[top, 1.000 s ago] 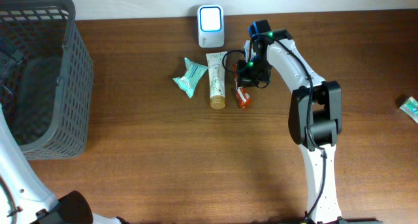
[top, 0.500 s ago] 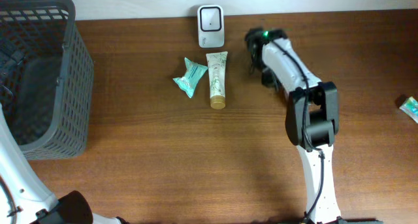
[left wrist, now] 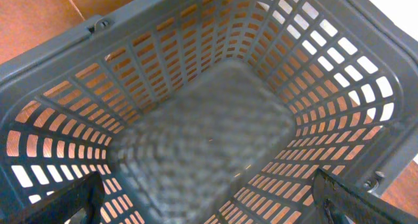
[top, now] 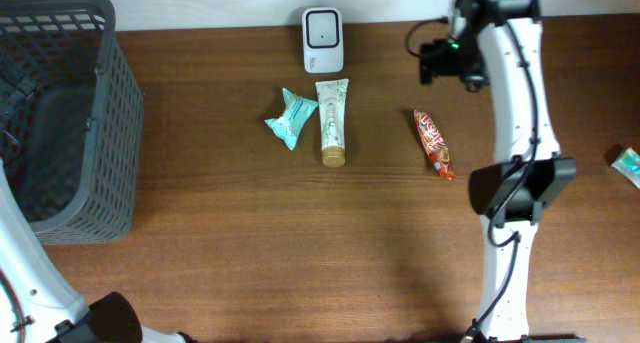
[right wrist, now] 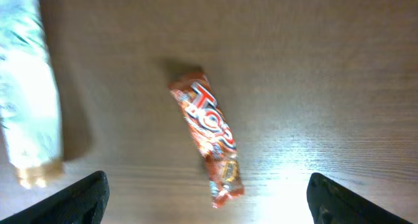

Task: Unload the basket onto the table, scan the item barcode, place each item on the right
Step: 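Hold the snack bar under the white scanner with the right gripper, then carry the snack bar right and drop it beside the tissue pack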

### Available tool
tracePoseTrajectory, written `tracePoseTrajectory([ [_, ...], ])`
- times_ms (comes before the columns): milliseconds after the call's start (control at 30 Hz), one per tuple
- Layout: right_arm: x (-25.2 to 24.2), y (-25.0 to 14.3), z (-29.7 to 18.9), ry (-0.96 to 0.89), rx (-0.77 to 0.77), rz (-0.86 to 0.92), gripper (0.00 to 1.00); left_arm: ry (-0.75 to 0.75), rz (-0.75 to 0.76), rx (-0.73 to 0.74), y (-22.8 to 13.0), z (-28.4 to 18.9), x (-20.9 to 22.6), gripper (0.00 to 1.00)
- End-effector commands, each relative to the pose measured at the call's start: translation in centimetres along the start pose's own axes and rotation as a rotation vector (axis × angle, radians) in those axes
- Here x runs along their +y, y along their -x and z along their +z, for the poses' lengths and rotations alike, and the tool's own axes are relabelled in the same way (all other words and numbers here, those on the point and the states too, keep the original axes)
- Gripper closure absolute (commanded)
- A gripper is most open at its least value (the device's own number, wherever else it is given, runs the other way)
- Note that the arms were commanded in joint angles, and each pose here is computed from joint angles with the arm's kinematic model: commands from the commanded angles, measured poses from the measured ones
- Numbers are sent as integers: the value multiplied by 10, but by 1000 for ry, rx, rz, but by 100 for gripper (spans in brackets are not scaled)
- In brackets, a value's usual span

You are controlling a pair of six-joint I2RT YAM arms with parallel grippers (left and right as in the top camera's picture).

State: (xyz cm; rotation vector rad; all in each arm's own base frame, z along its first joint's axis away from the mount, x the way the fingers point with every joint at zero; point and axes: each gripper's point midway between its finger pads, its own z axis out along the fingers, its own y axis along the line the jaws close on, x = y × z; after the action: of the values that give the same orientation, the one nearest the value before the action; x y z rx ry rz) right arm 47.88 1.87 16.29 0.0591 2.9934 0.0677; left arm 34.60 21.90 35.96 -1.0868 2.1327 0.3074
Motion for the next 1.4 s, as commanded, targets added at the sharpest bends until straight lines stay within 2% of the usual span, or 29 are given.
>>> tracePoseTrajectory([
  [0, -13, -26, 33, 143, 151, -84, 5, 11, 11, -9, 2, -1, 3, 1],
  [33, -13, -47, 53, 241, 243, -135, 5, 11, 11, -9, 2, -1, 3, 1],
  [100, -16, -66, 85, 280, 322, -149, 7, 11, 11, -9, 2, -1, 3, 1],
  [167, -16, -74, 112, 283, 341, -147, 10, 11, 11, -9, 2, -1, 3, 1],
  [267, -17, -84, 141, 284, 352, -145, 22, 11, 11, -9, 2, -1, 3, 1],
  [333, -8, -87, 151, 314, 347, -148, 46, 11, 11, -9, 2, -1, 3, 1],
  [433, 13, -82, 151, 370, 323, -157, 70, 11, 11, -9, 2, -1, 3, 1],
  [467, 21, -80, 152, 381, 315, -170, 85, 11, 11, -9, 2, -1, 3, 1],
  [500, 27, -79, 153, 374, 310, -166, 96, 11, 11, -9, 2, -1, 3, 1],
  [567, 44, -71, 150, 363, 291, -152, 96, 11, 11, -9, 2, -1, 3, 1],
  [667, 73, -29, 118, 353, 156, -139, 96, 11, 11, -9, 2, -1, 3, 1],
  [833, 135, 94, 20, 445, -347, -38, 96, 11, 11, -9, 2, -1, 3, 1],
  [933, 177, 136, 4, 481, -563, -27, 96, 11, 11, -9, 2, -1, 3, 1],
  [1100, 201, 149, 28, 176, -720, -2, 96, 11, 11, -9, 2, -1, 3, 1],
  [1233, 217, 143, 48, 153, -707, -21, 96, 11, 11, -9, 2, -1, 3, 1],
  [1300, 212, 142, 50, 145, -697, -16, 96, 11, 11, -9, 2, -1, 3, 1],
  [1367, 170, 151, 25, 69, -721, 48, 96, 11, 11, -9, 2, -1, 3, 1],
])
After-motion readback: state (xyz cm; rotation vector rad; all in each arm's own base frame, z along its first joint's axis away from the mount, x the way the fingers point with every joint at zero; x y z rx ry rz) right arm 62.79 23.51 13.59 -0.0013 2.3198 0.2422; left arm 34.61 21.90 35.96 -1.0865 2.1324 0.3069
